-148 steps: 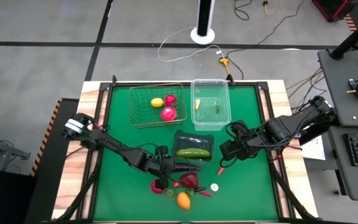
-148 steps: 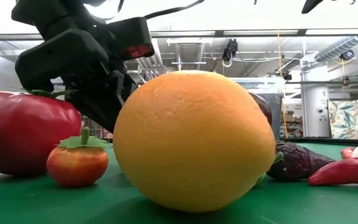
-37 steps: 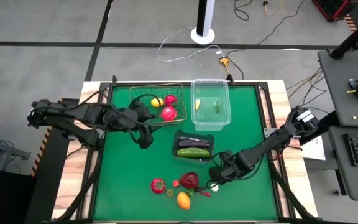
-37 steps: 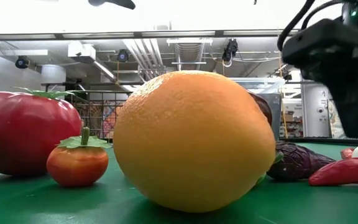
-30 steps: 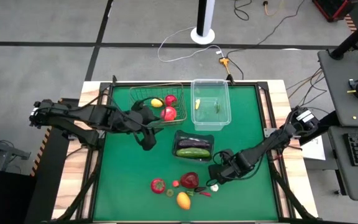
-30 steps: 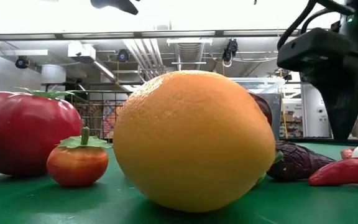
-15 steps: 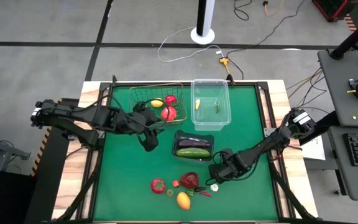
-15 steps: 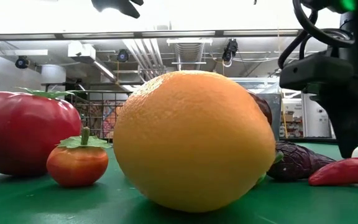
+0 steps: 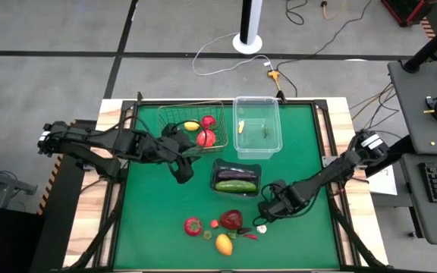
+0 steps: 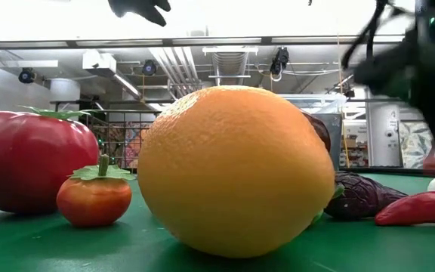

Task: Sort produce into baskets
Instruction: Put the orange chili pepper into the transparent bin

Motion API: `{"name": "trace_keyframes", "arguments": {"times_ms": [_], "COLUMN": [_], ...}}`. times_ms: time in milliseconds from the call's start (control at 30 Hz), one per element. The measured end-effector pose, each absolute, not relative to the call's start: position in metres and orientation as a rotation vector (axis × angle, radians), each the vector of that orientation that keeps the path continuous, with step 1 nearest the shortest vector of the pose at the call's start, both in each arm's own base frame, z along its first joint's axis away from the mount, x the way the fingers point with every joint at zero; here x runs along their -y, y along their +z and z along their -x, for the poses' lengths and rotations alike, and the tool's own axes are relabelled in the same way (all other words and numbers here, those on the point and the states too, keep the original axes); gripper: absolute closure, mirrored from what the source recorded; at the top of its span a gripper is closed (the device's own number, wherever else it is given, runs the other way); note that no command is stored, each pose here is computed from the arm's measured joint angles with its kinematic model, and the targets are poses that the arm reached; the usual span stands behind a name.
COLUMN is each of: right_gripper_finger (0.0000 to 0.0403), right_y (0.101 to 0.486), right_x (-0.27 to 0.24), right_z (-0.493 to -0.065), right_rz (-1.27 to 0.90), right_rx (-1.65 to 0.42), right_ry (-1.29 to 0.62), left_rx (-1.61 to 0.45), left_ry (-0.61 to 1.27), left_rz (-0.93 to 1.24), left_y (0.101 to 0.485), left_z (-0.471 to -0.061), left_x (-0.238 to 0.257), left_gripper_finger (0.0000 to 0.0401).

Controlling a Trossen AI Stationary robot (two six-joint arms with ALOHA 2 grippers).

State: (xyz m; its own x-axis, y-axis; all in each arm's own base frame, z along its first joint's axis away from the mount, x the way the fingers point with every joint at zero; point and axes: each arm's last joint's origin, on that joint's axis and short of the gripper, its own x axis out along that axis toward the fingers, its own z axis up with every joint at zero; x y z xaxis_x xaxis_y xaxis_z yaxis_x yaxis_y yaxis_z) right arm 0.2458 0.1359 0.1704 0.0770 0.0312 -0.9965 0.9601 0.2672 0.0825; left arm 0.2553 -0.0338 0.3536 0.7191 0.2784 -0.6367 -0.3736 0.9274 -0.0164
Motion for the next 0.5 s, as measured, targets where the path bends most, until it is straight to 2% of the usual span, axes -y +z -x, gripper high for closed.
{"name": "trace_keyframes", "arguments": {"times_ms": [167,333,500], "right_gripper_finger": [0.0385,0.0385,0.0385], "right_y": [0.231,0.292,0.332], "right_x": [-0.125,-0.090,-0.043], "right_z": [-0.238,-0.234,-0.235], "right_rz": [-0.921,-0.834,-0.747], "right_rx": [-1.283,-1.085,-0.873], "right_ry": [-0.950,-0.932,-0.918], "left_rx": [-0.814,-0.880,-0.886], "left_ry": [0.264,0.154,0.110], "left_rz": [0.229,0.245,0.272], "left_y": [0.346,0.343,0.343], "left_z": [-0.247,-0.240,-0.235], "left_x": [0.042,0.061,0.079], "left_gripper_finger": [0.0210,0.0210,0.0210]}}
